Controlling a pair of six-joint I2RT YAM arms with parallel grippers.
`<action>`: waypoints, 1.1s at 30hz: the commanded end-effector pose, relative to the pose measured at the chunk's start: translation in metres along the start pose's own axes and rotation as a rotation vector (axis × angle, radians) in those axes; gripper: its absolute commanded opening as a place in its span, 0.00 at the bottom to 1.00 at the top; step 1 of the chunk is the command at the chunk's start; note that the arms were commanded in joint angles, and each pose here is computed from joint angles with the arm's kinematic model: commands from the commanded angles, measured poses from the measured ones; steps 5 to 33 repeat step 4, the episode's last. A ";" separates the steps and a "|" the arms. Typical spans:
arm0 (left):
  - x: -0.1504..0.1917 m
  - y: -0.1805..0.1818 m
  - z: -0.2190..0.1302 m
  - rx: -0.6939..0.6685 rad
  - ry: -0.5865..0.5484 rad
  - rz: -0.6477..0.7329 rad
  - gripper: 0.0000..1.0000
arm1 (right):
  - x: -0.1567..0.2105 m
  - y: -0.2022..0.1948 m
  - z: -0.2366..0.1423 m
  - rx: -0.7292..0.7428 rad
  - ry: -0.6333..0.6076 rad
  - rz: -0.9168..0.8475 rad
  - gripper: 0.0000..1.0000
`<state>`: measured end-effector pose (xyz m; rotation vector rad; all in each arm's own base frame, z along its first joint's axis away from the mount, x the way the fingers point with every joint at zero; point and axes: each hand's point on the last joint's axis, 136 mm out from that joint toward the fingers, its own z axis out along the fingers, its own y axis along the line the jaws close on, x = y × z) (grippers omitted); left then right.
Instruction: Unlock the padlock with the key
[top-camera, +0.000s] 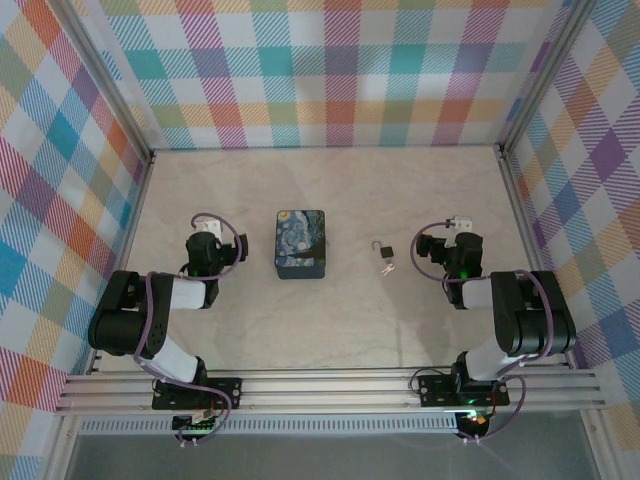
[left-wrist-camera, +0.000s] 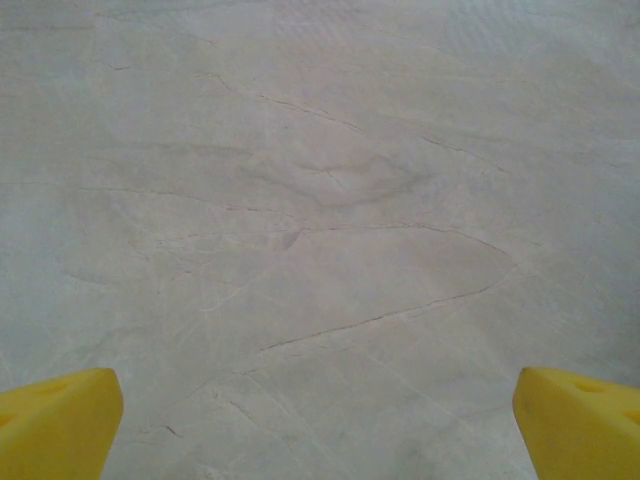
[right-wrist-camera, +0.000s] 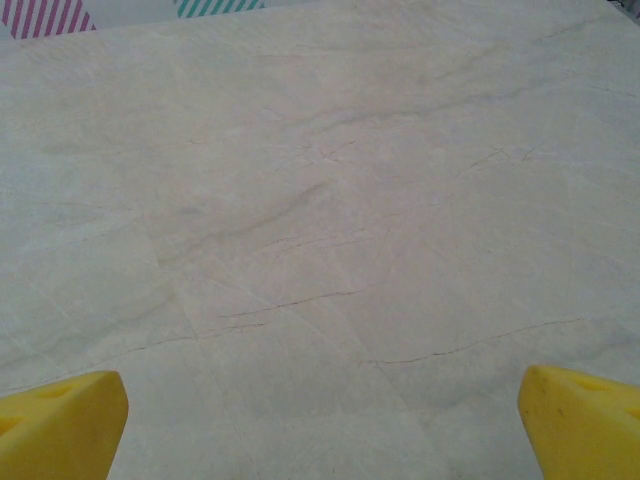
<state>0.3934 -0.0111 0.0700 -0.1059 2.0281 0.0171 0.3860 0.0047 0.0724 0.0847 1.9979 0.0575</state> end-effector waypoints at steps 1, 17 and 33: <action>-0.009 0.000 0.001 0.014 -0.034 0.002 1.00 | -0.023 0.003 0.000 -0.016 -0.071 -0.012 1.00; -0.010 0.000 0.000 0.014 -0.038 0.002 1.00 | -0.023 0.002 0.001 -0.014 -0.070 -0.011 1.00; -0.010 0.000 0.000 0.014 -0.038 0.002 1.00 | -0.023 0.002 0.001 -0.014 -0.070 -0.011 1.00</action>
